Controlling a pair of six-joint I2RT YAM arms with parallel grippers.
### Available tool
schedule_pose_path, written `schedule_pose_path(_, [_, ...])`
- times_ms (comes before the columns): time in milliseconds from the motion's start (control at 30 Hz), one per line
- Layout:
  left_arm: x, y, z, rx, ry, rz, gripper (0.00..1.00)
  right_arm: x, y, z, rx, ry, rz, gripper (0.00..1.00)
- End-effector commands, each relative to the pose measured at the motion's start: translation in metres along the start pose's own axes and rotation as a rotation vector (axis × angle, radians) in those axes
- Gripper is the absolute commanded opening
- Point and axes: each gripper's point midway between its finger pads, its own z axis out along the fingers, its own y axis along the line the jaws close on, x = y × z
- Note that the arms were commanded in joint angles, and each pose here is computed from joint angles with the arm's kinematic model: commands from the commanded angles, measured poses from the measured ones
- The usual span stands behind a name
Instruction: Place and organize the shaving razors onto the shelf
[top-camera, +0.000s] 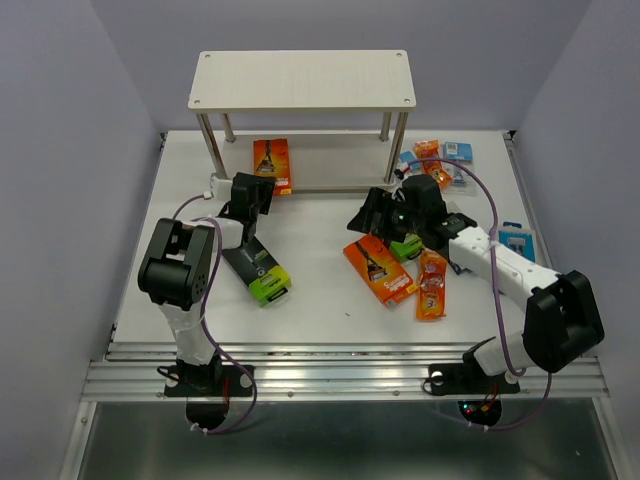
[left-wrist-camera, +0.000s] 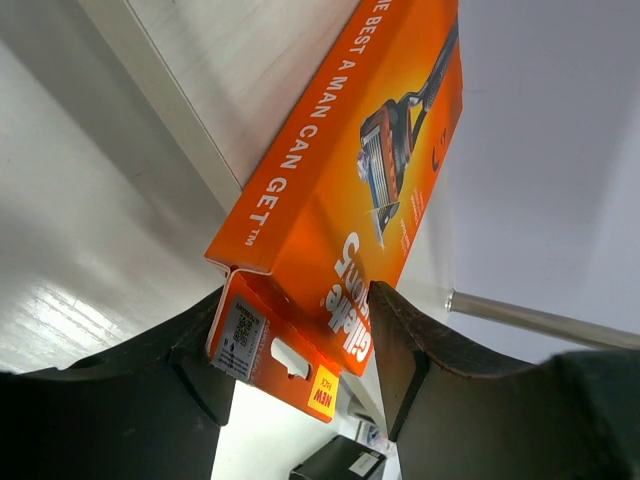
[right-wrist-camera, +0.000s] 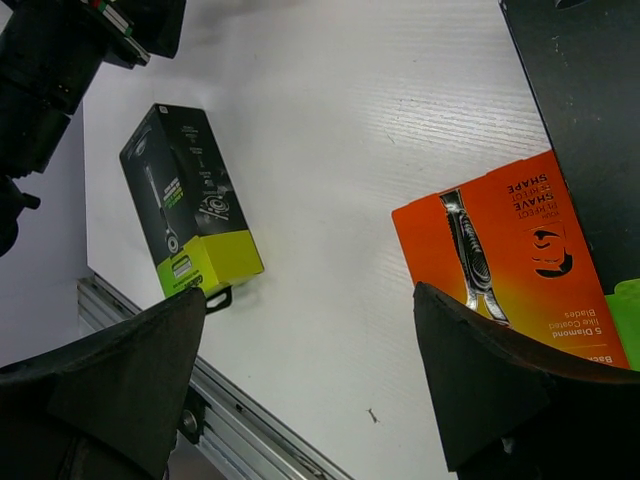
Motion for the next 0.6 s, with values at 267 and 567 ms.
schedule_pose_path(267, [-0.012,-0.032,-0.001,0.066,-0.019,-0.024,0.62,-0.022,0.01,0.001,-0.016,-0.054,-0.027,0.9])
schedule_pose_path(567, [-0.019,-0.035,-0.006,0.064,-0.022,-0.035,0.51,-0.023,0.009,0.004,-0.011,-0.051,-0.03,0.9])
